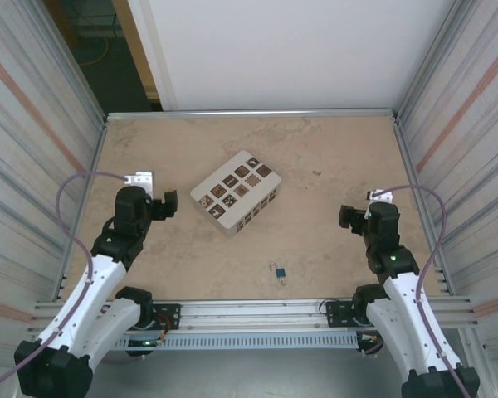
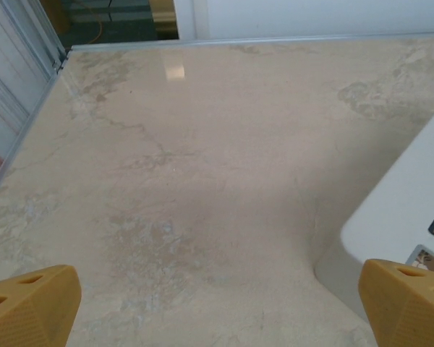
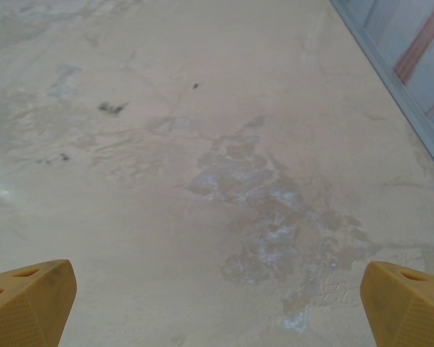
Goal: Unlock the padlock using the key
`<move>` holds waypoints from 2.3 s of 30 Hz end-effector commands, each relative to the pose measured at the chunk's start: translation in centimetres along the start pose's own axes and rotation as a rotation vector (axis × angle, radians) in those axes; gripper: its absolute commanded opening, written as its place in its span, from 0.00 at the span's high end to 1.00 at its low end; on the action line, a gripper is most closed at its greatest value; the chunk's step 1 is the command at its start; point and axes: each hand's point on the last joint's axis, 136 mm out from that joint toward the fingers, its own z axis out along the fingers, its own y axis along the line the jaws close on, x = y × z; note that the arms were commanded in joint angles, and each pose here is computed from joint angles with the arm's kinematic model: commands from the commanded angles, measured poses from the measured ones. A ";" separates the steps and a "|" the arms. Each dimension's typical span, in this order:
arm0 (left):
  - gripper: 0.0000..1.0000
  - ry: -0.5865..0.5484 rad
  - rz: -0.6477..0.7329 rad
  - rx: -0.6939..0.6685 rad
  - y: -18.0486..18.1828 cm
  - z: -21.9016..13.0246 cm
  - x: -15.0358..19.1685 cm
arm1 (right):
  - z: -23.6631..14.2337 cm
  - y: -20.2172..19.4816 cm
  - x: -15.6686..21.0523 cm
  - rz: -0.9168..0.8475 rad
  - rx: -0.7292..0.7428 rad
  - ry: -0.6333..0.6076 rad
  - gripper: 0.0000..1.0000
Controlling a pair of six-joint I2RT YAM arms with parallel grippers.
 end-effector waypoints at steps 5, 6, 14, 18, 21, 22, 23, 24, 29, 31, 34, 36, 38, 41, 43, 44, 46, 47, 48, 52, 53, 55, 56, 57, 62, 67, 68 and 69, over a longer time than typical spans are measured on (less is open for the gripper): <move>0.01 -0.016 -0.054 -0.071 1.3 0.7 0.6 | 3.0 -1.2 1.1 0.024 0.084 0.019 0.01; 0.01 -0.008 -0.060 -0.077 1.5 0.9 0.9 | 3.4 -1.1 1.5 0.021 0.082 0.033 0.01; 0.01 0.023 -0.089 -0.089 2.0 1.4 2.2 | 6.0 -0.3 2.6 0.031 0.036 0.046 0.01; 0.01 0.028 -0.092 -0.096 2.2 1.4 2.5 | 6.6 -0.1 2.1 0.048 -0.012 0.018 0.01; 0.01 0.030 -0.097 -0.096 2.2 1.6 2.7 | 6.9 -0.3 1.4 0.077 -0.039 -0.019 0.01; 0.01 0.030 -0.099 -0.096 2.2 1.6 2.8 | 7.0 -0.4 1.2 0.082 -0.046 -0.031 0.01; 0.01 0.032 -0.097 -0.096 2.2 1.7 2.8 | 7.1 -0.4 0.9 0.086 -0.053 -0.049 0.01; 0.01 0.035 -0.097 -0.097 2.2 1.7 2.9 | 7.2 -0.4 0.6 0.089 -0.060 -0.064 0.01; 0.01 0.039 -0.098 -0.095 2.1 1.9 3.0 | 7.7 -0.2 -0.3 0.090 -0.085 -0.132 0.01; 0.01 0.038 -0.099 -0.093 2.1 2.0 2.9 | 7.8 0.0 -0.6 0.085 -0.098 -0.156 0.01; 0.01 0.040 -0.098 -0.094 2.1 2.0 3.0 | 8.0 0.3 -1.0 0.077 -0.113 -0.182 0.01; 0.01 0.044 -0.097 -0.094 2.1 1.9 3.1 | 8.0 0.3 -1.1 0.072 -0.117 -0.198 0.01; 0.01 0.044 -0.097 -0.093 2.1 1.9 3.2 | 8.1 0.2 -1.2 0.070 -0.116 -0.211 0.01; 0.01 0.049 -0.097 -0.096 2.2 2.0 3.4 | 8.3 0.3 -1.6 0.071 -0.126 -0.233 0.01; 0.01 0.052 -0.098 -0.095 2.2 2.0 3.6 | 8.6 0.5 -1.8 0.069 -0.138 -0.242 0.01; 0.01 0.054 -0.100 -0.094 2.1 2.0 3.6 | 8.7 0.5 -1.8 0.067 -0.143 -0.244 0.01; 0.01 0.054 -0.102 -0.094 2.1 2.1 3.7 | 9.1 0.9 -2.1 0.056 -0.164 -0.256 0.01; 0.01 0.055 -0.103 -0.094 2.1 2.1 3.7 | 9.2 1.1 -2.2 0.047 -0.180 -0.258 0.01; 0.01 0.055 -0.103 -0.094 2.1 2.1 3.7 | 9.4 1.5 -2.3 0.037 -0.202 -0.260 0.01; 0.01 0.055 -0.101 -0.100 2.3 2.0 3.8 | 9.9 2.4 -2.5 0.015 -0.254 -0.273 0.01; 0.01 0.053 -0.102 -0.100 2.3 2.0 3.7 | 10.3 2.3 -2.4 0.024 -0.256 -0.272 0.01; 0.01 0.050 -0.102 -0.100 2.3 2.1 3.7 | 10.8 2.6 -2.1 0.029 -0.275 -0.274 0.01; 0.01 0.049 -0.100 -0.098 2.3 2.0 3.6 | 11.2 2.7 -1.9 0.029 -0.283 -0.270 0.01; 0.01 0.050 -0.098 -0.099 2.3 2.1 3.7 | 11.5 2.9 -1.8 0.026 -0.292 -0.270 0.01; 0.01 0.042 -0.090 -0.099 2.3 2.2 3.6 | 12.8 2.8 -1.0 0.032 -0.285 -0.234 0.01; 0.01 0.007 -0.043 -0.087 2.1 2.5 3.1 | 14.9 2.6 -1.3 0.038 -0.240 -0.138 0.01; 0.01 -0.002 -0.031 -0.094 2.2 2.6 3.1 | 15.0 2.7 -1.3 0.024 -0.213 -0.128 0.01; 0.01 -0.008 -0.024 -0.104 2.4 2.7 3.2 | 15.1 2.7 -1.2 0.018 -0.202 -0.127 0.01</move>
